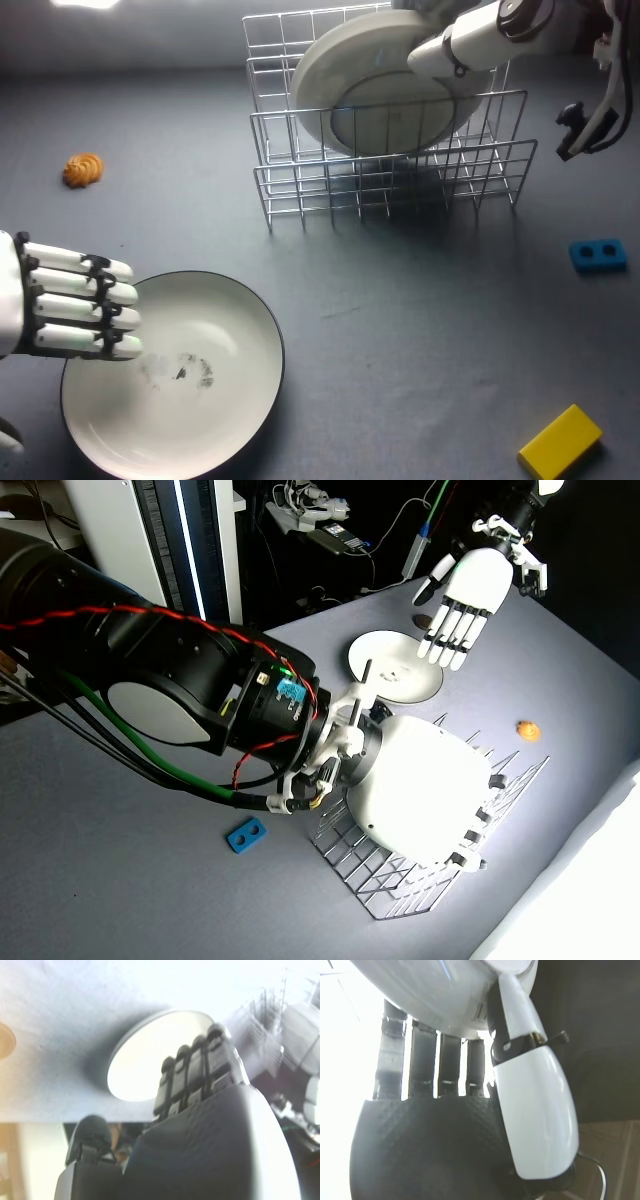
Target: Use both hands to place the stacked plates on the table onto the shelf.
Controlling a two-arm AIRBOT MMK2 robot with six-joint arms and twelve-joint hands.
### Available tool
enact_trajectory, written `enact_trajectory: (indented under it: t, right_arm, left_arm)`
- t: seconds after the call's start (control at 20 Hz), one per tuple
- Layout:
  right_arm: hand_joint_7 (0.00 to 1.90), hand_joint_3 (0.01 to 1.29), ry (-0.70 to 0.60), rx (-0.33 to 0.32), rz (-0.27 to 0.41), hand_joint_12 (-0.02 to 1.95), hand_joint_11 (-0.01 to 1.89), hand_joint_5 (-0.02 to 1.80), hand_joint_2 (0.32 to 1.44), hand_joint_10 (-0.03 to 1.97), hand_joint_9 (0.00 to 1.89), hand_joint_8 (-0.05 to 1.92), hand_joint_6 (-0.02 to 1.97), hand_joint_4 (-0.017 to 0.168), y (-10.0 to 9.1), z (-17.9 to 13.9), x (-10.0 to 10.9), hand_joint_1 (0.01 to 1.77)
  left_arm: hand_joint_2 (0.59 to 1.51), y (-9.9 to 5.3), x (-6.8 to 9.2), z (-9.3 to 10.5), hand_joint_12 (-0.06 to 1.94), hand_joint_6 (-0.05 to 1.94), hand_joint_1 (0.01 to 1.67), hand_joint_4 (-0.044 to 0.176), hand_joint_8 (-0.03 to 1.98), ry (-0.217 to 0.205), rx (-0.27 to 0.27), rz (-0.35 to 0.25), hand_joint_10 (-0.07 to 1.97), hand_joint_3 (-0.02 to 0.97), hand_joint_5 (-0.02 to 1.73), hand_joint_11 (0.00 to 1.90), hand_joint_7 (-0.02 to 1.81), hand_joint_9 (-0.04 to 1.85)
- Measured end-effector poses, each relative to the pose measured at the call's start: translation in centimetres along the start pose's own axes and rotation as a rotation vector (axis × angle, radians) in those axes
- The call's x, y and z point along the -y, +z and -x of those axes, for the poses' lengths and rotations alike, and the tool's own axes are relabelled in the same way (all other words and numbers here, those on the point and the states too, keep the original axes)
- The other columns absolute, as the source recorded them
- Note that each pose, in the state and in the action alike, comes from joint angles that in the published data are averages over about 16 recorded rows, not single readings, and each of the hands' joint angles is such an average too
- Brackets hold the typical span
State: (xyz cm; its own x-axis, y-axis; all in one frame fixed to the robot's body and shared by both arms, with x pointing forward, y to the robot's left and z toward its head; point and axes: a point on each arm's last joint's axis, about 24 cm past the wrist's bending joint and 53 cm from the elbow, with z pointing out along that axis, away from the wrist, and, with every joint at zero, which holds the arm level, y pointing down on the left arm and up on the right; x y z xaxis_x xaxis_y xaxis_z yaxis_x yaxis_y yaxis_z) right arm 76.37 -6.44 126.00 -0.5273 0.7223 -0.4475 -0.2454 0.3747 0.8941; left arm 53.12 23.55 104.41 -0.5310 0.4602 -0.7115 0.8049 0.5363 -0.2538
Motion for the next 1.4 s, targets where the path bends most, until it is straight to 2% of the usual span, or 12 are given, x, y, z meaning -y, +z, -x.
enact_trajectory:
  t: [0.25, 0.45, 0.6, 0.8, 0.95, 1.05, 1.2, 1.4]
  right_arm:
    - [0.82, 0.01, 0.005, 0.002, -0.006, 1.15, 0.34, 0.71, 1.14, 0.22, 0.9, 0.3, 0.57, -0.001, 0.0, 0.1, 0.3, 1.12]
    - [0.77, 0.01, 0.009, 0.007, 0.001, 1.11, 0.25, 0.66, 1.14, 0.14, 0.81, 0.03, 0.26, -0.006, -0.1, 0.4, -0.1, 1.09]
    - [0.71, 0.01, 0.01, 0.013, 0.014, 1.08, 0.18, 0.61, 1.13, 0.09, 0.73, 0.02, 0.06, -0.006, -0.3, 0.7, -0.7, 1.08]
    - [0.63, 0.01, -0.03, 0.026, 0.064, 1.07, 0.1, 0.55, 1.12, 0.05, 0.63, 0.01, 0.02, -0.007, -0.8, 1.3, -2.7, 1.05]
    - [0.55, 0.01, -0.101, 0.032, 0.136, 1.01, 0.06, 0.48, 1.12, 0.02, 0.53, 0.01, 0.02, -0.007, -1.5, 1.1, -5.1, 1.04]
    - [0.47, 0.01, -0.166, 0.028, 0.192, 0.9, 0.04, 0.4, 1.1, 0.0, 0.44, 0.01, 0.02, -0.007, -2.2, 0.3, -6.9, 1.03]
    - [0.36, 0.01, -0.284, 0.007, 0.277, 0.72, 0.03, 0.3, 1.07, -0.01, 0.33, 0.01, 0.02, -0.005, -3.3, -1.9, -9.4, 1.04]
    - [0.22, 0.01, -0.463, -0.042, 0.391, 0.53, 0.02, 0.19, 1.02, -0.01, 0.21, 0.01, 0.02, -0.002, -5.1, -6.6, -12.0, 1.07]
  left_arm:
    - [1.247, 1.0, -0.1, -0.6, -0.01, 0.02, 0.01, 0.003, 0.0, -0.036, -0.003, 0.013, 0.01, 0.013, 0.07, 0.02, 0.06, 0.02]
    - [1.247, 1.4, -0.2, -1.1, -0.01, 0.02, 0.01, 0.003, 0.0, -0.061, -0.005, 0.018, 0.01, 0.013, 0.07, 0.02, 0.06, 0.02]
    - [1.247, 1.6, -0.5, -1.4, -0.02, 0.02, 0.01, 0.003, 0.0, -0.087, -0.003, 0.029, 0.01, 0.013, 0.06, 0.02, 0.05, 0.02]
    - [1.246, 1.8, -1.1, -1.9, -0.02, 0.01, 0.01, 0.001, 0.0, -0.132, -0.002, 0.053, 0.01, 0.013, 0.06, 0.02, 0.05, 0.02]
    - [1.244, 1.8, -1.5, -2.5, -0.02, 0.0, 0.01, 0.0, 0.0, -0.173, -0.002, 0.075, 0.01, 0.013, 0.05, 0.02, 0.05, 0.02]
    - [1.243, 1.8, -1.9, -2.9, -0.02, -0.01, 0.01, -0.001, 0.0, -0.203, -0.002, 0.092, 0.01, 0.013, 0.04, 0.02, 0.05, 0.02]
    - [1.242, 1.6, -2.4, -3.6, -0.02, -0.02, 0.01, -0.002, 0.0, -0.252, -0.005, 0.118, 0.01, 0.013, 0.03, 0.02, 0.05, 0.02]
    - [1.241, 1.3, -2.8, -4.6, -0.03, -0.03, 0.01, -0.006, 0.0, -0.303, -0.016, 0.15, 0.01, 0.014, 0.02, 0.02, 0.06, 0.02]
